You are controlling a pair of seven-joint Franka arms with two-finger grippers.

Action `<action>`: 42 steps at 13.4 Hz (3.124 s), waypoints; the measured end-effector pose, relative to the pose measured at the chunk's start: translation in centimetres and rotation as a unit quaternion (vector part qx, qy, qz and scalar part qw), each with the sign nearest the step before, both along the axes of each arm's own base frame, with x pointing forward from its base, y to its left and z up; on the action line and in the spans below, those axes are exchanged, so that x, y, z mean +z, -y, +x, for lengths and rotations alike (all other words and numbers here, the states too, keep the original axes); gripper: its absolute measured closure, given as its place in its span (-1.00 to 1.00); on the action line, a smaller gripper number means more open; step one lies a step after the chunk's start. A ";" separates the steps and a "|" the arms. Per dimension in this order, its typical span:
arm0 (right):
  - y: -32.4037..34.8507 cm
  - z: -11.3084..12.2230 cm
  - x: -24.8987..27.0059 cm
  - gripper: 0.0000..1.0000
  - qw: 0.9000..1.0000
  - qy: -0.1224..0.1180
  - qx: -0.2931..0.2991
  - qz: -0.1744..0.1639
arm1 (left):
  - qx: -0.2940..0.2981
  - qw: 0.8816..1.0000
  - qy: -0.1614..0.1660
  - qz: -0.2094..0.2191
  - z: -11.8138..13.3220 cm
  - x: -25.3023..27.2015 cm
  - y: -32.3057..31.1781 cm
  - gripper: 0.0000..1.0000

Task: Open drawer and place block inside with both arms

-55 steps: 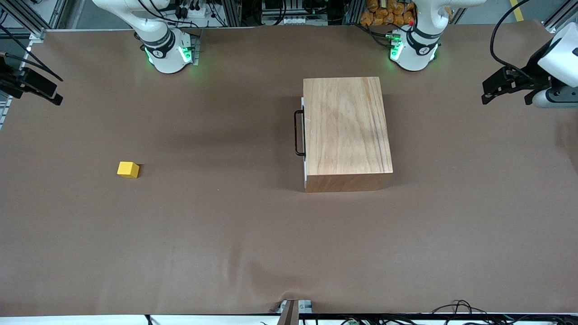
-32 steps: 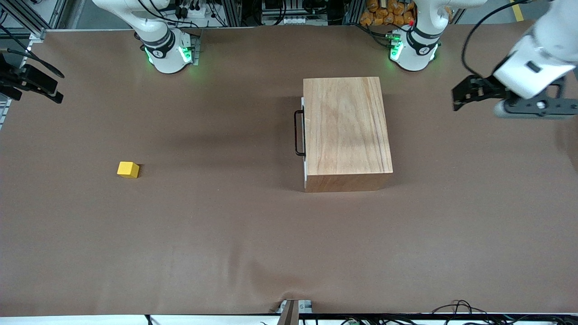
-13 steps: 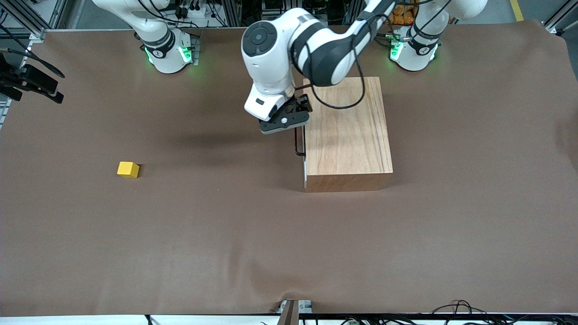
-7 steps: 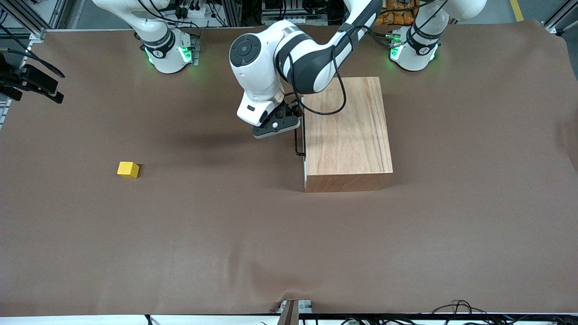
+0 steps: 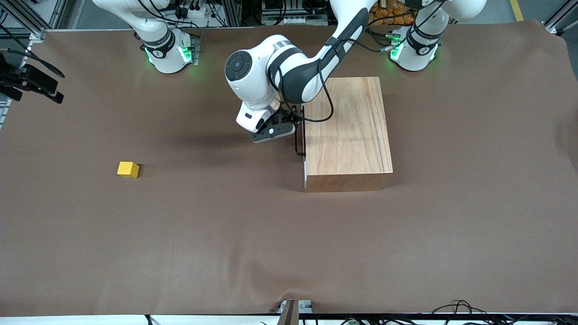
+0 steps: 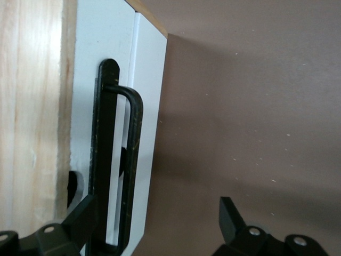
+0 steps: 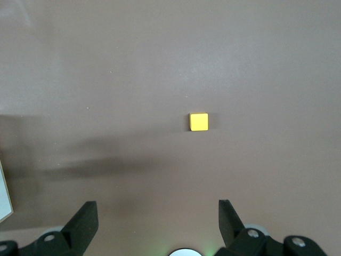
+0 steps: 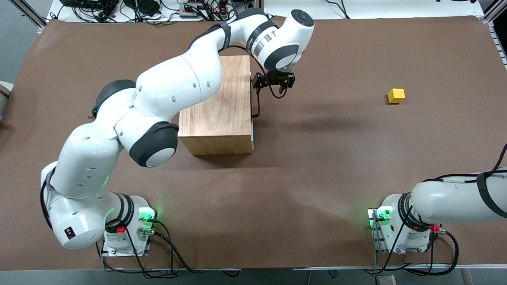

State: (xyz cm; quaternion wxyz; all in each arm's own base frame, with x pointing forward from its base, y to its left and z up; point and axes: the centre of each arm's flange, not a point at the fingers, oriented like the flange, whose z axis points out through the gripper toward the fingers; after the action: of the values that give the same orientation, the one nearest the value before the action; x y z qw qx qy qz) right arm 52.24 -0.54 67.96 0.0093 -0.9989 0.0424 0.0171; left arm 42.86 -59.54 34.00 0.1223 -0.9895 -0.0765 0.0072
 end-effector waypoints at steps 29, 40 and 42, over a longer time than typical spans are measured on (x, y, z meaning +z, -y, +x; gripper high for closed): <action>0.0 0.0 0.0 -1.00 1.000 -0.001 0.000 0.000 | -0.048 0.998 0.025 -0.014 -0.1 -4.1 1.9 -1.00; 0.1 0.0 0.0 -1.00 1.000 -0.001 0.000 0.000 | -0.075 0.991 0.058 -0.093 -1.4 -3.0 5.1 -1.00; 0.1 0.0 0.0 -1.00 1.000 -0.001 0.000 0.000 | -0.077 0.990 0.063 -0.102 -1.4 -3.0 5.4 -1.00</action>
State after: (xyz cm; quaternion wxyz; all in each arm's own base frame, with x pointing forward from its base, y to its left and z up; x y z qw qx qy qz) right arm 52.23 -0.61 67.92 0.0093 -0.9989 0.0429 0.0181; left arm 41.43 -64.92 31.01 0.0158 -0.9982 -0.0068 -0.0569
